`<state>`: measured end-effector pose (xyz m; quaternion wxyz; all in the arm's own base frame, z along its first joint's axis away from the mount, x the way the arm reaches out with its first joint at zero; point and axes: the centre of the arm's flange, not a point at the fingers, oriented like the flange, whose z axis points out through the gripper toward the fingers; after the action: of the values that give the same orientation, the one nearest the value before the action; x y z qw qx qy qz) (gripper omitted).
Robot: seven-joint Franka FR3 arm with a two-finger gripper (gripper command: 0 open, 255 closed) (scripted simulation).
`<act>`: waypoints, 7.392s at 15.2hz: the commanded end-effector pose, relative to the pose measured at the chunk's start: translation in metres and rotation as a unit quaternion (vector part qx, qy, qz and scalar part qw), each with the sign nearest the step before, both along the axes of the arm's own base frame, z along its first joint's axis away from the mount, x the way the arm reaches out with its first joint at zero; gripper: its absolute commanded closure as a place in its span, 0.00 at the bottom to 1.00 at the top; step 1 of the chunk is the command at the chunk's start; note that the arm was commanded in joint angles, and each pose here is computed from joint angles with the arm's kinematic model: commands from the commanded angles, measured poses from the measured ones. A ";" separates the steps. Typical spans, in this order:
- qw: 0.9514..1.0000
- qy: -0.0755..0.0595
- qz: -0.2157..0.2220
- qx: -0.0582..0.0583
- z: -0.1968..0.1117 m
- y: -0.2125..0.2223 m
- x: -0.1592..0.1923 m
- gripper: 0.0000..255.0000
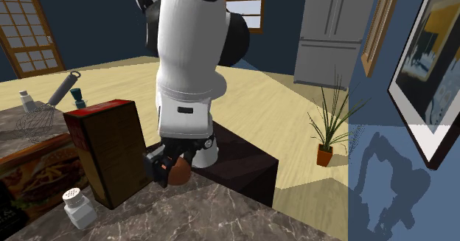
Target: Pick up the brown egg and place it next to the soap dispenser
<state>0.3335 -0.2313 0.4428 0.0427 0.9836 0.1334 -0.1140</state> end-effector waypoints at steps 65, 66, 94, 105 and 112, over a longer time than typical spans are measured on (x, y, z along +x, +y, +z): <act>1.000 0.000 0.000 0.000 0.177 -0.162 -0.390 1.00; 1.000 0.000 0.000 0.000 0.177 -0.167 -0.402 1.00; 1.000 0.000 0.000 0.000 0.093 -0.227 -0.545 1.00; 1.000 0.000 0.000 0.000 0.035 -0.227 -0.545 1.00; 1.000 0.000 0.000 0.000 -0.002 -0.227 -0.545 1.00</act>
<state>-0.2120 -0.4589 0.4452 0.0424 0.9835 0.1335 -0.1141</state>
